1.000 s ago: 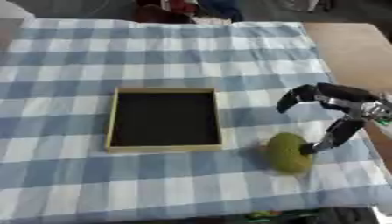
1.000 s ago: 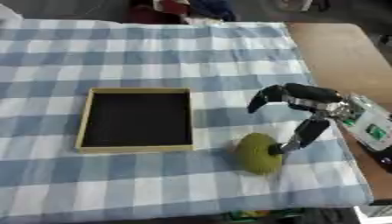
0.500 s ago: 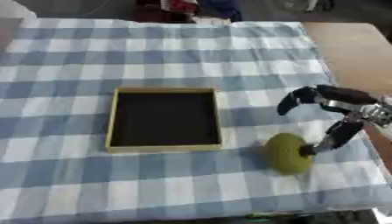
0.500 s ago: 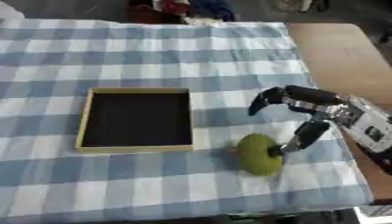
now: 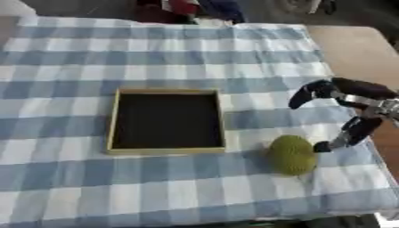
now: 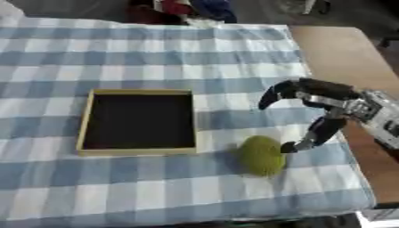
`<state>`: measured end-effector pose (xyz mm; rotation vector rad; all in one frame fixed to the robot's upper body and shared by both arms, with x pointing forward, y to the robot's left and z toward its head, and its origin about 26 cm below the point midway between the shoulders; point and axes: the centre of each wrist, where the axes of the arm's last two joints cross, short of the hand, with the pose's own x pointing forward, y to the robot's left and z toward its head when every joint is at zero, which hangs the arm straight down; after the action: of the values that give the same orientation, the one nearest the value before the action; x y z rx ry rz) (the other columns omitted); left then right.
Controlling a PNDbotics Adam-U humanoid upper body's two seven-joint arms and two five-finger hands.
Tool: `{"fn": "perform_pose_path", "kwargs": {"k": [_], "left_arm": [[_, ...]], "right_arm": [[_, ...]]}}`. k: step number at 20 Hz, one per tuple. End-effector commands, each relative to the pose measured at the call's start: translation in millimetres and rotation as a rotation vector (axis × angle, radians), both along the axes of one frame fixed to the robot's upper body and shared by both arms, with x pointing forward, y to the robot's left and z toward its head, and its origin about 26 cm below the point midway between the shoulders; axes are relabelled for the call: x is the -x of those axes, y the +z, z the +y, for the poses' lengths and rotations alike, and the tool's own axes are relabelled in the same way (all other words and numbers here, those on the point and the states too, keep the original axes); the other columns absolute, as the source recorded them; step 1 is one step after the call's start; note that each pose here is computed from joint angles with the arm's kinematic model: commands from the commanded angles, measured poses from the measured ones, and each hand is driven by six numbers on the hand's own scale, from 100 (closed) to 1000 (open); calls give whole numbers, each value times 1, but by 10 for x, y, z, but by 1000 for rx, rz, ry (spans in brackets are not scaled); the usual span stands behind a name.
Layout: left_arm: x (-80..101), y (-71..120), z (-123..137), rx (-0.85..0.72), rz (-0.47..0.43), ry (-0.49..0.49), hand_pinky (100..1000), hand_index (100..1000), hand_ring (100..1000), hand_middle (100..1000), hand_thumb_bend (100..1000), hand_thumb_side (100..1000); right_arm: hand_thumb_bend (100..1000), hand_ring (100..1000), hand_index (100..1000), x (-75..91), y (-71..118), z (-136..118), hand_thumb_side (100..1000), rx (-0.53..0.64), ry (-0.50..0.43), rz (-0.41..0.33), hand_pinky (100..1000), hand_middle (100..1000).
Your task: Pick up objects on the table and place them in the box.
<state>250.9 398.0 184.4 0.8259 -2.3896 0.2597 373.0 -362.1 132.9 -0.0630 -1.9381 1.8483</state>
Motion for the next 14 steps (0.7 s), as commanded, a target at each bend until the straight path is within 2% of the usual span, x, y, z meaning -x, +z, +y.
{"fn": "perform_pose_path", "kwargs": {"k": [1, 14], "left_arm": [[14, 144, 6, -49, -29, -5, 639, 819, 504, 693, 100, 551], [13, 129, -3, -51, -22, -16, 639, 819, 503, 694, 100, 545]], "right_arm": [[573, 794, 814, 32, 146, -72, 321, 32, 13, -38, 791, 742], [556, 807, 812, 101, -67, 38, 307, 12, 40, 5, 796, 752]]}}
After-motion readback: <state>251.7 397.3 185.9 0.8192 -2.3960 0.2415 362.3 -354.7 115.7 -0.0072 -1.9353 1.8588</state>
